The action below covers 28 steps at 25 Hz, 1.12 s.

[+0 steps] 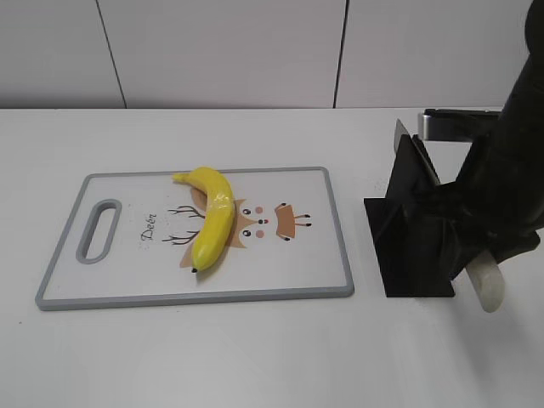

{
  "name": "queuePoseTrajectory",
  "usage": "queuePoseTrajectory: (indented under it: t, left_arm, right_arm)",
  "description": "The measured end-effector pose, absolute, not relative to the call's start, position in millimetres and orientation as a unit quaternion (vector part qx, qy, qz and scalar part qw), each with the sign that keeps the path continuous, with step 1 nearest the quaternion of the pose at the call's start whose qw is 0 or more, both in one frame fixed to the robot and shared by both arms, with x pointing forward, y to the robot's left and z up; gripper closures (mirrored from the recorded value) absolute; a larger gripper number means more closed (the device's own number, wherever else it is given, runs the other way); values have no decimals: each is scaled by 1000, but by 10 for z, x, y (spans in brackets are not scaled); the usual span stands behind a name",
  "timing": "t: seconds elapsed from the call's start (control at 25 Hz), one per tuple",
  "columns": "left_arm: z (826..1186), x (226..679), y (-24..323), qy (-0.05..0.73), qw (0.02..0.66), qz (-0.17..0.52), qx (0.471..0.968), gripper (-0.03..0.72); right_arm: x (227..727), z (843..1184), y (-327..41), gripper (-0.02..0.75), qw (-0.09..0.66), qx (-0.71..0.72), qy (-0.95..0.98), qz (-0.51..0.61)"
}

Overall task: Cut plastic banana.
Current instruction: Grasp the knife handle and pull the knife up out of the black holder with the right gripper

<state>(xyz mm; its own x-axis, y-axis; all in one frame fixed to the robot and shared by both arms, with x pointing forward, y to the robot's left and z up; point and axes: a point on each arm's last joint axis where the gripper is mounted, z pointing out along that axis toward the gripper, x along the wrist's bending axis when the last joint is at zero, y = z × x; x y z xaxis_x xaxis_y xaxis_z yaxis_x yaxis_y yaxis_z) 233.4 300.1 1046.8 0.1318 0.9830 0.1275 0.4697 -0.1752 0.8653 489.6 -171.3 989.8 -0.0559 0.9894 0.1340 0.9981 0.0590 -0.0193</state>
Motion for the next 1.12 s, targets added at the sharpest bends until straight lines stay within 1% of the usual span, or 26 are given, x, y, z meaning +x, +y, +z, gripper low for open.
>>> queuePoseTrajectory:
  t: [0.28,0.52,0.68,0.92,1.12]
  left_arm:
    - [10468,2334,3001,543,343,374,669,209]
    - [10468,2334,3001,543,343,374,669,209]
    - [10469,2335,3001,542,344,374,669,209]
    - [10598,2318,3003,531,361,396,657,209]
    - [10842,2457,2985,518,348,390,677,209]
  right_arm:
    - [4729,10263,-1763,568,49,-699,-708,-90]
    - [4592,10582,-1860,569,17,-699,-704,-125]
    - [4597,10816,-1868,570,-3,-688,-708,-161]
    - [4681,11066,-1835,570,-40,-630,-747,-209]
    - [4707,11121,-1826,570,-79,-522,-821,-217]
